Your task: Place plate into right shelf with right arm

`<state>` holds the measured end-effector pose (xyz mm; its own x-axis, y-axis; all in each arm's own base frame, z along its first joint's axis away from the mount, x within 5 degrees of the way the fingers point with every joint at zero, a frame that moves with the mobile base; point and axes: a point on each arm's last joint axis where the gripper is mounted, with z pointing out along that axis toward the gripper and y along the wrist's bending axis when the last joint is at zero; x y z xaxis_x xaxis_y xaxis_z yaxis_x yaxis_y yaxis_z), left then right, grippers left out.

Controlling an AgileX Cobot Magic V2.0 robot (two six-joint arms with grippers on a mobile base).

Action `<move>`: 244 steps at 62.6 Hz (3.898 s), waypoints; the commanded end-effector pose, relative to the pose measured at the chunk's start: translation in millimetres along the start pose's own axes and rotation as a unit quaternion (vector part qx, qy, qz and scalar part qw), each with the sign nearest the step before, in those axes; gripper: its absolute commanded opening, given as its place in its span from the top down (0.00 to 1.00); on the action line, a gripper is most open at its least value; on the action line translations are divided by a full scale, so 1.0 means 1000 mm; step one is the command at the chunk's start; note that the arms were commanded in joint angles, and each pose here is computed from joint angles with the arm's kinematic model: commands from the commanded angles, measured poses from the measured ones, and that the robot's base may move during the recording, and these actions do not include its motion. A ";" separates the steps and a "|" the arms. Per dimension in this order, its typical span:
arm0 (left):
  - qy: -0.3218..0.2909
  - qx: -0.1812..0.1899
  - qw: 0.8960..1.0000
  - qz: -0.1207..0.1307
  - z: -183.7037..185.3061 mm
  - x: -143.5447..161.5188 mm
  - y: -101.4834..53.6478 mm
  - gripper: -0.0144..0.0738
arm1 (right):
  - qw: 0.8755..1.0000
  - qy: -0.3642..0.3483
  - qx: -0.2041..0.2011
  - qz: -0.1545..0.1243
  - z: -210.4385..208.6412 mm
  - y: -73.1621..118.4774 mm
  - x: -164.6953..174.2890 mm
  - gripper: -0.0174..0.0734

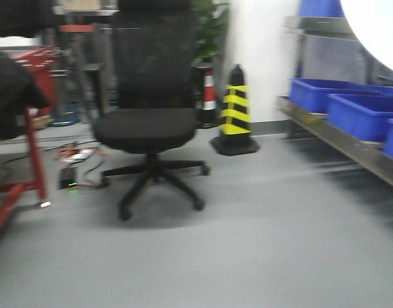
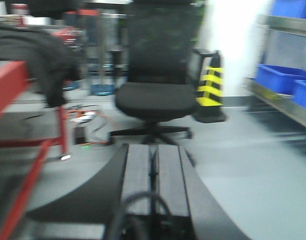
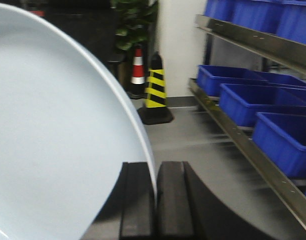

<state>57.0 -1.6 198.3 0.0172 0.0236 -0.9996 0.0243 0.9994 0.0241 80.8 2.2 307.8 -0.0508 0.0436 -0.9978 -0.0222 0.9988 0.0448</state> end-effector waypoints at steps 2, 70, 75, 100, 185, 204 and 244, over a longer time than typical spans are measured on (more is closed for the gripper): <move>-0.044 -0.006 0.999 -0.008 -0.001 -0.005 0.001 0.98 | 0.998 -0.058 0.005 0.002 -0.002 -0.001 -0.018 0.74; -0.044 -0.006 0.999 -0.008 -0.001 -0.005 0.001 0.98 | 0.998 -0.058 0.005 0.002 -0.002 -0.001 -0.018 0.74; -0.044 -0.006 0.999 -0.008 -0.001 -0.005 0.001 0.98 | 0.998 -0.058 0.005 0.002 -0.002 -0.001 -0.018 0.74; -0.044 -0.006 0.999 -0.008 -0.001 -0.005 0.001 0.98 | 0.998 -0.058 0.005 0.002 -0.002 -0.001 -0.018 0.74; -0.044 -0.006 0.999 -0.008 -0.001 -0.005 0.001 0.98 | 0.998 -0.058 0.005 0.002 -0.002 -0.001 -0.018 0.74; -0.044 -0.006 0.999 -0.008 -0.001 -0.005 0.001 0.98 | 0.998 -0.058 0.005 0.002 -0.002 -0.001 -0.018 0.74; -0.044 -0.006 0.999 -0.008 -0.001 -0.005 0.001 0.98 | 0.998 -0.058 0.005 0.002 -0.002 -0.001 -0.018 0.74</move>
<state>57.0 -1.6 198.3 0.0172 0.0236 -0.9996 0.0243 0.9994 0.0241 80.8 2.2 307.8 -0.0508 0.0436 -0.9978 -0.0222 0.9988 0.0448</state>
